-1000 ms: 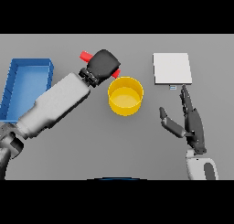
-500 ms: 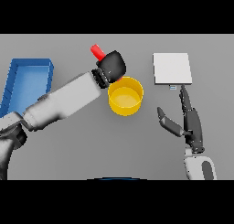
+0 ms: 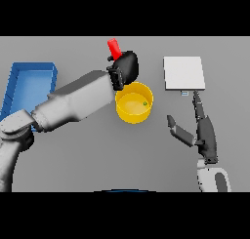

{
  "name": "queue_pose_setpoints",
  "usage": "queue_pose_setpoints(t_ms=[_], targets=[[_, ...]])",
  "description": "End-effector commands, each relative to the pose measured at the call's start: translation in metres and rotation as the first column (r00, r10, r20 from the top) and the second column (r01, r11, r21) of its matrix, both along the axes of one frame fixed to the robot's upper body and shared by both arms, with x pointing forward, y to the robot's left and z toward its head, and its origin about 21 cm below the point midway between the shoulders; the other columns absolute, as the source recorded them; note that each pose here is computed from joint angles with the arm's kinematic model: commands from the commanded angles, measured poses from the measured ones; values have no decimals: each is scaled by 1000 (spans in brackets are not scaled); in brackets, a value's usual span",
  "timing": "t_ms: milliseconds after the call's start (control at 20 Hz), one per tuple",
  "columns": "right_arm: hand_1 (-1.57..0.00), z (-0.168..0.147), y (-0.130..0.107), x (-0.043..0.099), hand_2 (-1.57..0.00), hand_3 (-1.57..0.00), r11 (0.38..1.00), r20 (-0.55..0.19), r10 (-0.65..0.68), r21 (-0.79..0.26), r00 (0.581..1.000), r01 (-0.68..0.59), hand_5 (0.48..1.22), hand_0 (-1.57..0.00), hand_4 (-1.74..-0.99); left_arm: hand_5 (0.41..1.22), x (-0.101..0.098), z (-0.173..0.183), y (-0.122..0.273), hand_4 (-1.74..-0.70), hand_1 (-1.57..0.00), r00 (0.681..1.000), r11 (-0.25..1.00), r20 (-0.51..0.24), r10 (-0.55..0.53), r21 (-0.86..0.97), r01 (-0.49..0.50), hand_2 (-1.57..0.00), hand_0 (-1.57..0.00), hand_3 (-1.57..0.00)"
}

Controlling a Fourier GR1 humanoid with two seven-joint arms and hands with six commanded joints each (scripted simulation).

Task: Pick up the red beaker and tilt it to pour out 1 green nut into yellow bowl. Pick up the yellow bowl and place it on the metallic measuring scale.

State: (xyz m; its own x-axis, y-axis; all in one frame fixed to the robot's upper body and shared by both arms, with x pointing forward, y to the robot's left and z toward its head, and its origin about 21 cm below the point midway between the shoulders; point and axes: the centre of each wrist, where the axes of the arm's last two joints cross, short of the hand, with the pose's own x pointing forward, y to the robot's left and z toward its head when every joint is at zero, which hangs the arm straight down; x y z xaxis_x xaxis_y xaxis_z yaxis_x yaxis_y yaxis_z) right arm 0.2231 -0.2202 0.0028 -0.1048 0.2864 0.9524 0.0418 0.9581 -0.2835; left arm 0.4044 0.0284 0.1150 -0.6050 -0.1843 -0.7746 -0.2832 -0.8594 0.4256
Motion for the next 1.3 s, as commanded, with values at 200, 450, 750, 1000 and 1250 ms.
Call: queue_pose_setpoints(t_ms=[200,450,750,1000,1250], targets=[[1,-1,0,0,1,1,1000,11,-3,-15,1000,3,594,1,-1207,1221,3,11,-5,-1733,-1571,998,995,34,-61,76,58,-1571,-1571,-1570],[1,-2,2,-2,1,1,1000,30,-8,-17,1000,8,592,1,-1201,1221,27,79,2,-1676,-1571,992,1000,126,-19,-11,20,-1399,-1571,-1509],[1,-1,2,3,1,1,999,20,26,44,999,-27,595,1,-1183,1221,54,176,34,-1715,-1571,962,945,199,186,-305,-119,-1526,-1571,-1354],[1,0,-1,6,1,1,998,26,39,47,999,-40,592,1,-1222,1221,79,196,121,-1732,-1571,856,564,-37,516,-737,-372,-1556,-1571,-1360],[1,-6,-3,8,1,1,998,28,51,40,998,-52,586,1,-1222,1221,82,175,212,-1738,-1571,787,126,-282,549,-903,-411,-1566,-1571,-1426]])
